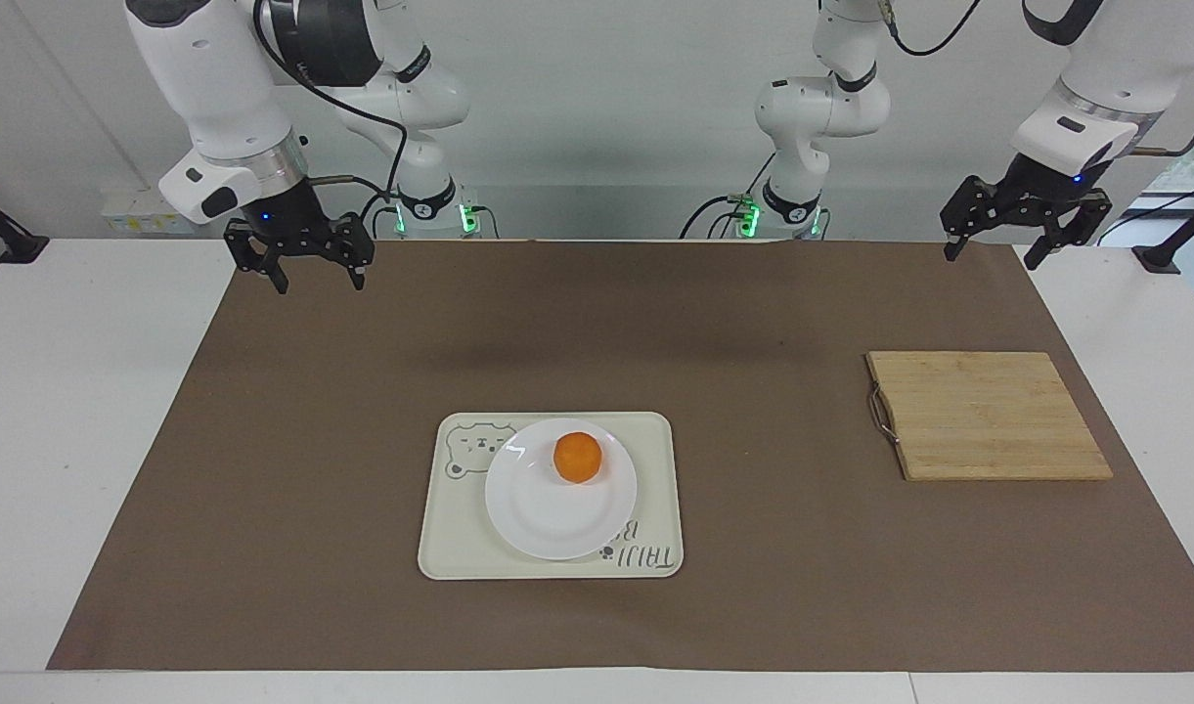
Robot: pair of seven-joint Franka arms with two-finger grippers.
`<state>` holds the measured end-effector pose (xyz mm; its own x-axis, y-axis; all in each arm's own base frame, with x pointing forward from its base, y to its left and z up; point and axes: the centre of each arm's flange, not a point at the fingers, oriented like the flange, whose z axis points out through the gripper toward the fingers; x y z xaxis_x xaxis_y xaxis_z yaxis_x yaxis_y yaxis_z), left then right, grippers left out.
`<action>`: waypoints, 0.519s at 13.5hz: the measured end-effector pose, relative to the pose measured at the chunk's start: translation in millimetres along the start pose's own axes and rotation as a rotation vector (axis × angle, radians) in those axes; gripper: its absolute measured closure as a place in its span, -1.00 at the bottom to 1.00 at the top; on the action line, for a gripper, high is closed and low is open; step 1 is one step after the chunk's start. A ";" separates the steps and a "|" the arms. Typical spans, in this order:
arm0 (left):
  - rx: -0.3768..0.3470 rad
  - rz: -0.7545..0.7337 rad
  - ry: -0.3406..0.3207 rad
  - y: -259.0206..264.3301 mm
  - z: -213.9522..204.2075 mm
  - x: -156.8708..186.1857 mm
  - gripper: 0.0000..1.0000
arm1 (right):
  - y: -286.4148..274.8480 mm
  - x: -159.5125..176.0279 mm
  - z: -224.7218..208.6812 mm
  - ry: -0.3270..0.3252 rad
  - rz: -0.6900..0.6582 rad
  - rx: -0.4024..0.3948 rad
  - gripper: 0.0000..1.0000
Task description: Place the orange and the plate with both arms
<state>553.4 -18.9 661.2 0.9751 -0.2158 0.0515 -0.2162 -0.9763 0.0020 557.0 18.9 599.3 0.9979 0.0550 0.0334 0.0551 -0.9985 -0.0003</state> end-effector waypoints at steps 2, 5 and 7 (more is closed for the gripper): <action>0.000 0.000 0.000 0.0 0.0 0.0 -1.00 | 0.7 -0.2 0.9 -0.002 0.001 0.000 -1.00; 0.000 0.000 0.000 0.0 0.0 0.0 -1.00 | 1.9 -0.4 1.9 -0.005 0.003 0.000 -1.00; 0.000 0.000 0.000 0.0 0.0 0.0 -1.00 | 2.5 -0.5 2.2 -0.006 0.006 0.000 -1.00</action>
<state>553.4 -18.9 661.2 0.9751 -0.2158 0.0515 -0.2162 -0.9763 0.0020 556.7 16.4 597.1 0.9984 0.0494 0.0277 0.0494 -0.9988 -0.0005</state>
